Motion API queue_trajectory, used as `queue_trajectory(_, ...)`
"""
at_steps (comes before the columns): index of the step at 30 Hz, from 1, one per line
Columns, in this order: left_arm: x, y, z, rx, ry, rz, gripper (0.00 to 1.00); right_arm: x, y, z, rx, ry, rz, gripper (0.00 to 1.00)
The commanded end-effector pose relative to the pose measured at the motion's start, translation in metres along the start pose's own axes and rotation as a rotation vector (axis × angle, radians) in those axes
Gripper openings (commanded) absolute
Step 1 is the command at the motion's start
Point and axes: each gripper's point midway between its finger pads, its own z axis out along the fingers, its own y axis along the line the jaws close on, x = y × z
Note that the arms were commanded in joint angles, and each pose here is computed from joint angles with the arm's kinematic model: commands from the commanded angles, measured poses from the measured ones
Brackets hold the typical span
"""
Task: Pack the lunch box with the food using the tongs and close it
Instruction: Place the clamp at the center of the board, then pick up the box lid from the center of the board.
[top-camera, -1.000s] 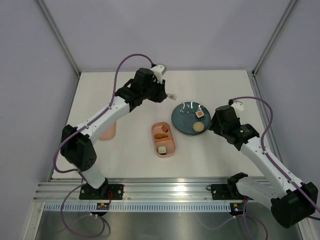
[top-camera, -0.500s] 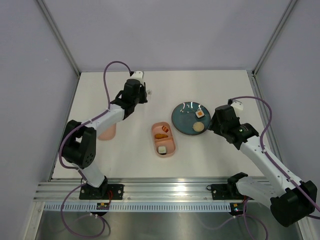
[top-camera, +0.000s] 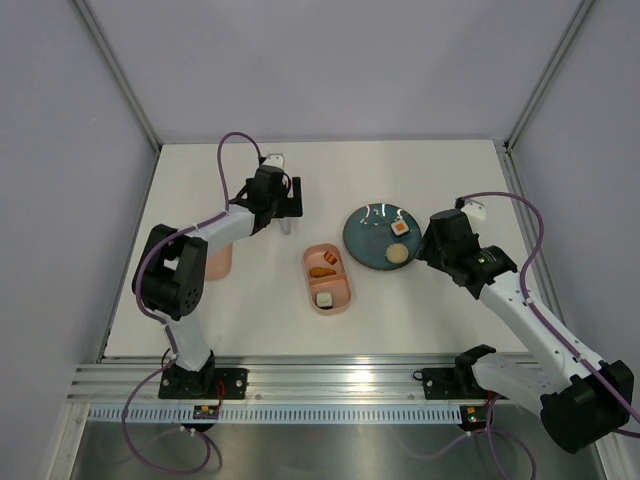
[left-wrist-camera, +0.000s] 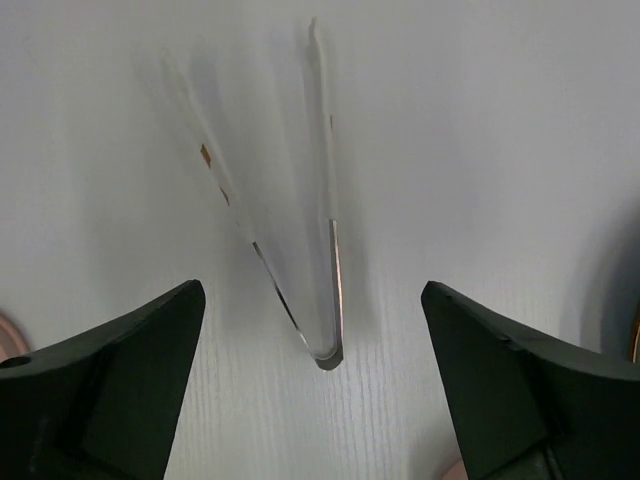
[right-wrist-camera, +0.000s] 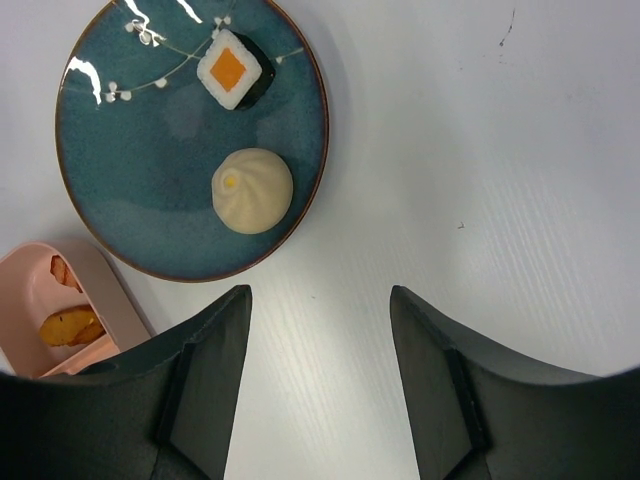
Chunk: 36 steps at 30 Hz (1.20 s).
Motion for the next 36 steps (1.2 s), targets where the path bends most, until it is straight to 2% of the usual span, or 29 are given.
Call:
queue_trajectory(1,-0.029,-0.005,-0.012,0.016,-0.038,-0.018,0.99,-0.014,0.008,-0.003,-0.032,-0.036,0.017,0.66)
queue_trajectory(6,-0.039,-0.002,-0.034,0.007,-0.040,-0.002,0.99,-0.014,0.010,-0.003,-0.038,-0.035,0.018,0.65)
queue_trajectory(8,-0.053,-0.001,-0.051,0.007,-0.077,-0.006,0.99,-0.015,0.011,-0.003,-0.043,-0.036,0.019,0.65)
queue_trajectory(13,-0.058,0.026,-0.084,-0.108,-0.085,-0.009,0.99,-0.014,0.013,-0.003,-0.053,-0.028,0.017,0.65)
queue_trajectory(17,-0.029,0.071,-0.099,-0.211,0.063,-0.077,0.99,-0.013,0.014,-0.003,-0.064,-0.028,0.021,0.65)
queue_trajectory(21,0.007,0.121,-0.108,-0.274,0.185,-0.271,0.98,-0.012,0.018,-0.001,-0.077,-0.024,0.021,0.66)
queue_trajectory(23,0.024,0.147,-0.112,-0.323,0.244,-0.336,0.96,-0.013,0.022,-0.001,-0.091,-0.020,0.018,0.65)
queue_trajectory(27,0.047,0.149,-0.108,-0.311,0.339,-0.288,0.91,-0.013,0.028,0.002,-0.114,-0.016,0.019,0.65)
queue_trajectory(28,0.055,0.148,-0.105,-0.311,0.371,-0.278,0.86,-0.013,0.029,0.003,-0.120,-0.016,0.020,0.65)
queue_trajectory(30,0.062,0.147,-0.103,-0.334,0.398,-0.233,0.82,-0.012,0.032,0.004,-0.131,-0.010,0.024,0.65)
queue_trajectory(32,0.071,0.145,-0.098,-0.352,0.426,-0.200,0.72,-0.011,0.034,0.004,-0.137,-0.006,0.025,0.66)
queue_trajectory(36,0.085,0.147,-0.087,-0.370,0.475,-0.186,0.65,-0.012,0.034,0.002,-0.144,-0.007,0.027,0.66)
